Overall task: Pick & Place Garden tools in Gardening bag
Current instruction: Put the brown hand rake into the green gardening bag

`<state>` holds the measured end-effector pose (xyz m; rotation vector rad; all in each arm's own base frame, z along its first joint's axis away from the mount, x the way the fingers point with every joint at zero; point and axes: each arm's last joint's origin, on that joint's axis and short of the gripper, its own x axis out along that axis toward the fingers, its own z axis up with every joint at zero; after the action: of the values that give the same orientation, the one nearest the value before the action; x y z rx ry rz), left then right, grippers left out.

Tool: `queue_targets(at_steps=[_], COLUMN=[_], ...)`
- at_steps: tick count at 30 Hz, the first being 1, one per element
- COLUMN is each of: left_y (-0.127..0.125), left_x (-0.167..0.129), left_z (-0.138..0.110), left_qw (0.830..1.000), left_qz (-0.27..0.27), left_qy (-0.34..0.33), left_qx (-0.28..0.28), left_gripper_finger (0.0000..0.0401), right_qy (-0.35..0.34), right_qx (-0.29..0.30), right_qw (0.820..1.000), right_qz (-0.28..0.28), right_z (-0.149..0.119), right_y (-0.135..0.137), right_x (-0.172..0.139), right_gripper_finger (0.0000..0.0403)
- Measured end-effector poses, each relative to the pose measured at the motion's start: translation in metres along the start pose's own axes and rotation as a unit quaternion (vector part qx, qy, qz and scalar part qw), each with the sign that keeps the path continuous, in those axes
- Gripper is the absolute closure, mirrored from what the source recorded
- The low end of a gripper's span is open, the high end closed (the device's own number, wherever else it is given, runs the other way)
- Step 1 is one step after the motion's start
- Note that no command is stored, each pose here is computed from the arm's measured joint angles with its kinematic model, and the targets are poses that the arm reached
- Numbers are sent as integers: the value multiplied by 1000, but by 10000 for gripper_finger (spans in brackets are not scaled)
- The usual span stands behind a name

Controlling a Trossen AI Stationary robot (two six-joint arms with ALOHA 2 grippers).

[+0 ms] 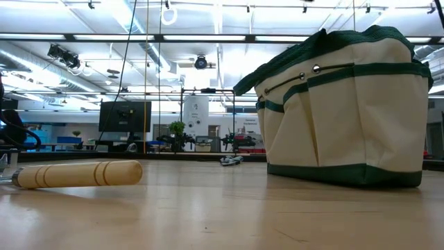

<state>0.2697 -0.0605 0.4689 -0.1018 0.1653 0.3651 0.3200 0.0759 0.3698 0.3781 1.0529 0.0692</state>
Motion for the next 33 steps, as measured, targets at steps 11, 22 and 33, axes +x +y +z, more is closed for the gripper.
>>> queue_targets(at_steps=[11,22,33], left_y=[2,10,6], left_x=[-13,-60,-67], left_z=[-2,9,5], left_qw=[999,998,997], left_qz=[-22,-54,-70], left_qy=[24,6,19], left_qx=[11,15,29], left_gripper_finger=[151,151,151], right_qy=[9,-9,-15], right_qx=[-45,-52,-30], right_qw=[998,991,991], right_qz=[48,121,128], right_z=[-3,8,26], right_y=[58,65,36], right_x=[101,169,190], right_gripper_finger=[334,370,374])
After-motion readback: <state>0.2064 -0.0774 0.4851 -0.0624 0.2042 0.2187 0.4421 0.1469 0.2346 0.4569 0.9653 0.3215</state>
